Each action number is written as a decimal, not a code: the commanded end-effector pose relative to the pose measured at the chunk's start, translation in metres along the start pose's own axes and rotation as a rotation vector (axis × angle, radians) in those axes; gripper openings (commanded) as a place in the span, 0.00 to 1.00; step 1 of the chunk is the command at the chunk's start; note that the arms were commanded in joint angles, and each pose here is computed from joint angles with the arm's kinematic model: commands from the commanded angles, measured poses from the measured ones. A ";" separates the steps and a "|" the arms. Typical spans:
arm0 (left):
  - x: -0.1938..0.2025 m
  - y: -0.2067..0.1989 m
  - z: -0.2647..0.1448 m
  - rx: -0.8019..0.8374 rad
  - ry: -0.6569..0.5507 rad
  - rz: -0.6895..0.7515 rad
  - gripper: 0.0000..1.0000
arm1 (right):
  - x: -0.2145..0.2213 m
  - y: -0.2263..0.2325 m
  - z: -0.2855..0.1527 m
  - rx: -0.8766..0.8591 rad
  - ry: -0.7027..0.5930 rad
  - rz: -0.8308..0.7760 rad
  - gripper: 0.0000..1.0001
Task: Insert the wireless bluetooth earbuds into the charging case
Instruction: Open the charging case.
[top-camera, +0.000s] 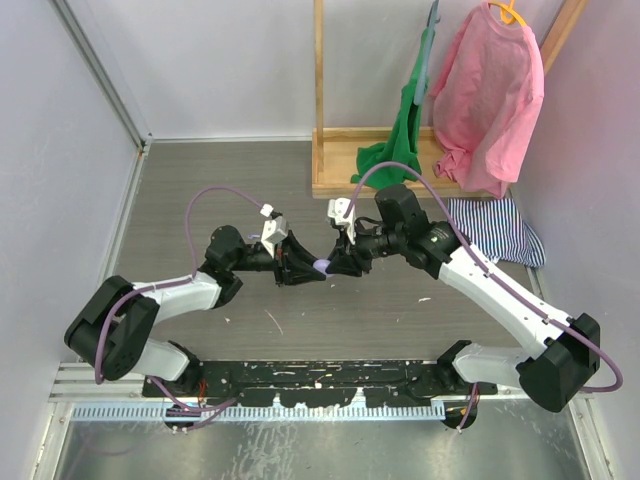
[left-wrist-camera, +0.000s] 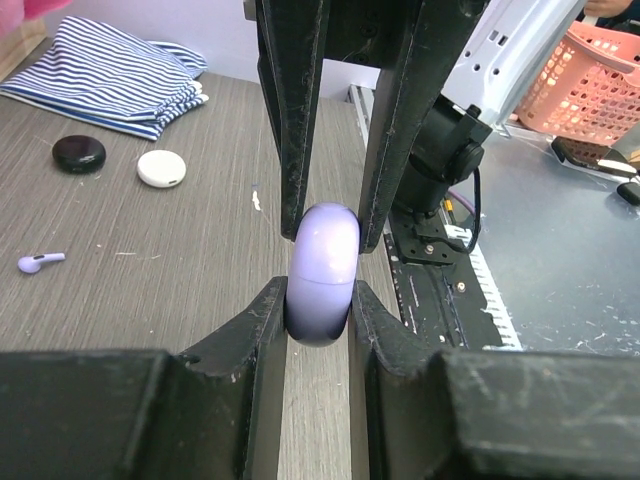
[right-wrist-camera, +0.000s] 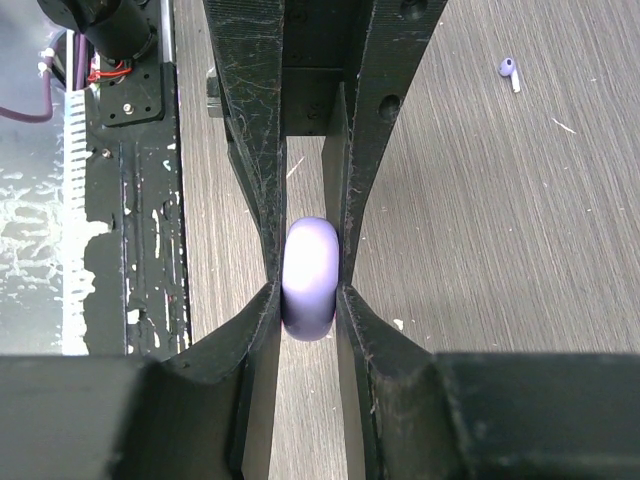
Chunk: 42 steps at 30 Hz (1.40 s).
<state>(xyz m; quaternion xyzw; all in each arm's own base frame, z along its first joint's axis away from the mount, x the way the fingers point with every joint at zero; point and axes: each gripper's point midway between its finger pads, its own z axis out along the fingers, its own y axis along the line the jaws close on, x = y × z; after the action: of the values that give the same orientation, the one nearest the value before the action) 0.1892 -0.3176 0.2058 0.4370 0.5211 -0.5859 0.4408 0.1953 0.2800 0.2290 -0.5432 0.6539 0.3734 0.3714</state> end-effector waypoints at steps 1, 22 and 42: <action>-0.024 -0.008 0.003 0.041 -0.057 0.105 0.08 | -0.021 -0.005 -0.007 0.042 -0.045 -0.066 0.19; -0.061 -0.003 -0.015 -0.152 -0.301 0.195 0.00 | -0.070 -0.002 -0.030 0.185 -0.436 -0.141 0.69; -0.089 -0.032 -0.021 -0.136 -0.387 0.245 0.00 | -0.091 -0.006 -0.026 0.170 -0.563 -0.149 0.70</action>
<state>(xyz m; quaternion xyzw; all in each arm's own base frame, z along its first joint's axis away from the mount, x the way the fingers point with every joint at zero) 0.1908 -0.2942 0.2718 0.3455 0.4538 -0.5624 0.5987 0.2098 0.2934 0.2949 -0.4365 0.5456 0.4228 0.5770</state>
